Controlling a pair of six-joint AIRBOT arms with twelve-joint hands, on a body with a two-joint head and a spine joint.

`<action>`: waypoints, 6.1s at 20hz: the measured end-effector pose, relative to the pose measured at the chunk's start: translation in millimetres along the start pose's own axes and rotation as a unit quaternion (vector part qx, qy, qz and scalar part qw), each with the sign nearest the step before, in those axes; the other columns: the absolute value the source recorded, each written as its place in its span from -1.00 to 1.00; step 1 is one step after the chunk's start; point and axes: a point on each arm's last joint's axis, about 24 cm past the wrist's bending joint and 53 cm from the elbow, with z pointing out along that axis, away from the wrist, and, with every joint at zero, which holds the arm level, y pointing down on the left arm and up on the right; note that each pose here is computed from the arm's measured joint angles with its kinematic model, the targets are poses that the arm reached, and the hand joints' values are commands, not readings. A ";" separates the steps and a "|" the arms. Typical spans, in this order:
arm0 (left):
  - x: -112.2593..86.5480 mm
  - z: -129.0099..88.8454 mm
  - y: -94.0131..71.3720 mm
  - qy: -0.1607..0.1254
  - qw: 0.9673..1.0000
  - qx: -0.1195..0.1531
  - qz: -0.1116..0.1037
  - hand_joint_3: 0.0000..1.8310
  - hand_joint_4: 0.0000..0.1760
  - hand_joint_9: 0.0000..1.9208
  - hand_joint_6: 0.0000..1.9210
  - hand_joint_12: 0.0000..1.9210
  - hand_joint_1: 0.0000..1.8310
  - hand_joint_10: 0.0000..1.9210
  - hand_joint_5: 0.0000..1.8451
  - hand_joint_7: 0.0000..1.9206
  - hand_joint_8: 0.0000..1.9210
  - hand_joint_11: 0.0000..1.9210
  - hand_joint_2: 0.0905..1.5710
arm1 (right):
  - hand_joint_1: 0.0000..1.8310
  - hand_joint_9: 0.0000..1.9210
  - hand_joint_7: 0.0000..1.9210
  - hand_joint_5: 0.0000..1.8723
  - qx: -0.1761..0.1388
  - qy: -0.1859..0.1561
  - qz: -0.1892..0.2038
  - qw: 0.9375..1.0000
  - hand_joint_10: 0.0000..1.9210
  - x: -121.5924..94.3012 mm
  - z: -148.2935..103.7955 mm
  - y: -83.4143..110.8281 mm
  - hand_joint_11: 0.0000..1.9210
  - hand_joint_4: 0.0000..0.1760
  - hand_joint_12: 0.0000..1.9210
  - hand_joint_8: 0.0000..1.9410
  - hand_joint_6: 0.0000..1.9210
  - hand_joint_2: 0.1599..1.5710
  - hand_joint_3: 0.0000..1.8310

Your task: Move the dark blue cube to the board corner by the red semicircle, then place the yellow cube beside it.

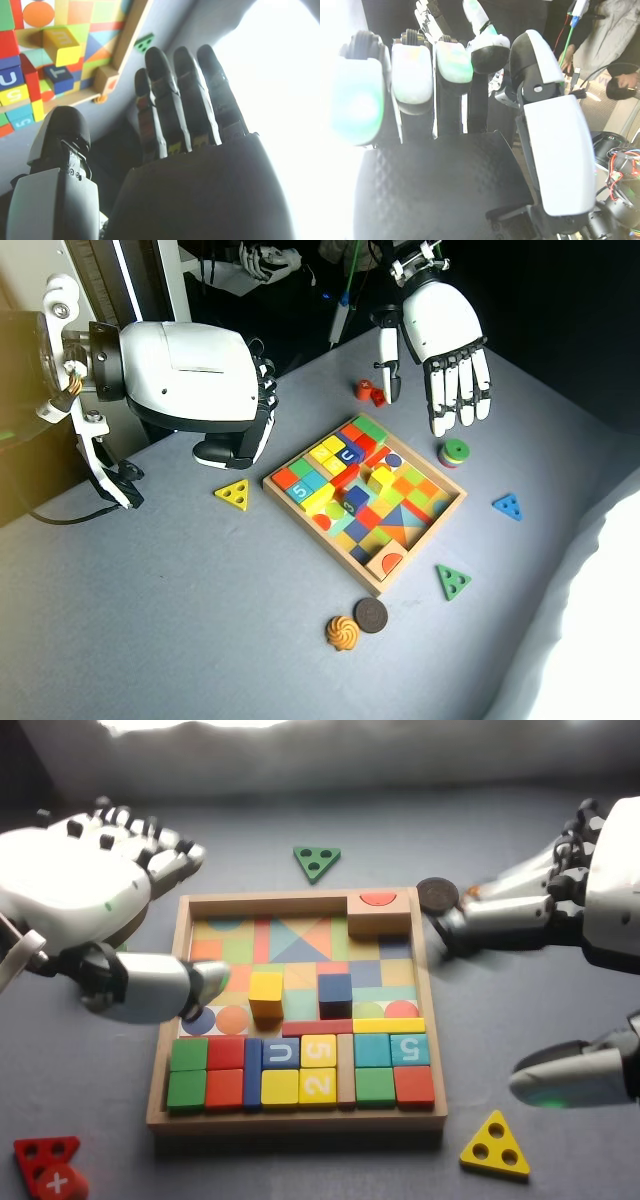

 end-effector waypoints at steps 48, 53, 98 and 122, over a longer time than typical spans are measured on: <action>-6.0 -20.6 54.5 0.041 0.976 -0.199 0.080 -1.00 -1.00 -0.97 -1.00 -0.82 -1.00 -1.00 -0.96 -0.96 -1.00 -1.00 0.44 | 0.24 0.54 0.35 -0.44 0.014 0.083 -0.002 0.996 1.00 30.1 102.1 -58.3 0.68 -1.00 1.00 1.00 -0.94 0.72 -0.96; -6.3 -20.6 54.7 0.040 0.976 -0.200 0.080 -1.00 -1.00 -0.97 -1.00 -0.82 -1.00 -1.00 -0.97 -0.96 -1.00 -1.00 0.44 | 0.02 0.62 0.37 -0.45 0.010 0.101 -0.040 0.994 1.00 40.4 113.4 -63.0 0.78 -1.00 1.00 1.00 -0.95 0.78 -0.96; -5.4 -22.4 57.2 0.039 0.975 -0.214 0.050 -1.00 -1.00 -0.97 -0.99 -0.93 -1.00 -0.99 -0.97 -0.97 -0.99 -0.98 0.44 | 0.12 0.36 0.16 -0.42 0.022 0.141 -0.074 0.987 1.00 83.5 127.7 -89.1 0.48 -1.00 1.00 1.00 -0.96 0.73 -1.00; -3.9 -19.4 51.9 0.040 0.976 -0.209 0.041 -1.00 -1.00 -0.97 -1.00 -0.86 -1.00 -1.00 -0.99 -0.97 -1.00 -1.00 0.43 | 0.10 0.39 0.19 -0.46 0.069 0.129 -0.099 0.984 1.00 59.6 109.0 -138.8 0.52 -1.00 1.00 1.00 -0.99 0.75 -1.00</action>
